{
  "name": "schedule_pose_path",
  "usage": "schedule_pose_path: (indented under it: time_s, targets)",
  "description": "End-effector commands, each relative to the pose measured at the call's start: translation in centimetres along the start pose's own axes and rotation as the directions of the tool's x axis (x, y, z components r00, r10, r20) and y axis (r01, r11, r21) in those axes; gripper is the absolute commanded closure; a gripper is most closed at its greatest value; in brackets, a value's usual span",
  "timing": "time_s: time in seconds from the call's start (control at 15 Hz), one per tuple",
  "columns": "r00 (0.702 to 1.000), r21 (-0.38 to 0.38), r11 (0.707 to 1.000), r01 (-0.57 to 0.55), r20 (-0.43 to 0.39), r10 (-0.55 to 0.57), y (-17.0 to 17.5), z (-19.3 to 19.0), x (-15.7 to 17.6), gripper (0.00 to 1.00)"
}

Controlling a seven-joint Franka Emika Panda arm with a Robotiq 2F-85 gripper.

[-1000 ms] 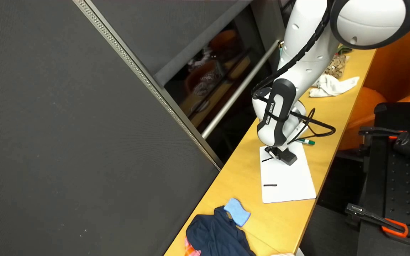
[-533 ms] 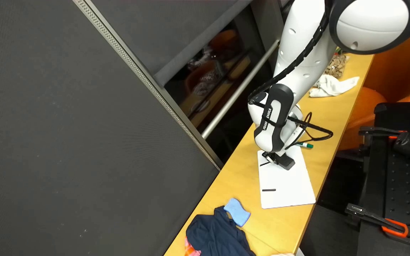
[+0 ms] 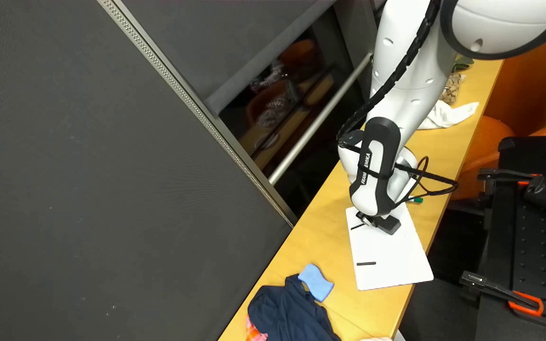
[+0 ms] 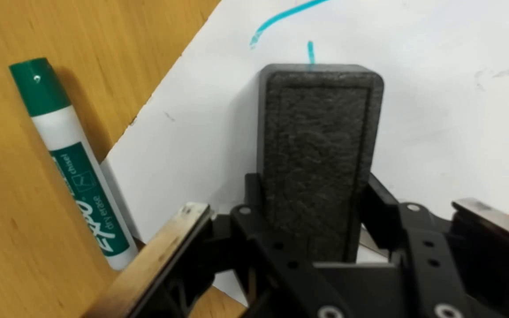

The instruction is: Pick up the black eraser and wipe the white board

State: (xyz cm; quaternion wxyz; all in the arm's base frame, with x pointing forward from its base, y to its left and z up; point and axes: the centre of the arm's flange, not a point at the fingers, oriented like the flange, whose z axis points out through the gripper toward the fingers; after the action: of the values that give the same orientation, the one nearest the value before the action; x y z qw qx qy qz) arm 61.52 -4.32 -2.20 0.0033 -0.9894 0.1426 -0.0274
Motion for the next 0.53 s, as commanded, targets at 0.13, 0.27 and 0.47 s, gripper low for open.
schedule_pose_path:
  time_s: [0.13,0.27,0.47]
  targets:
    - [1.0,-0.035,0.999,-0.008,-0.009,0.007,1.5,1.2,-1.3,0.69]
    - [1.0,-0.031,0.999,-0.025,-0.008,0.025,1.6,1.3,-0.5,0.69]
    - [0.999,-0.002,1.0,-0.031,-0.012,0.031,1.2,-0.8,-0.5,0.69]
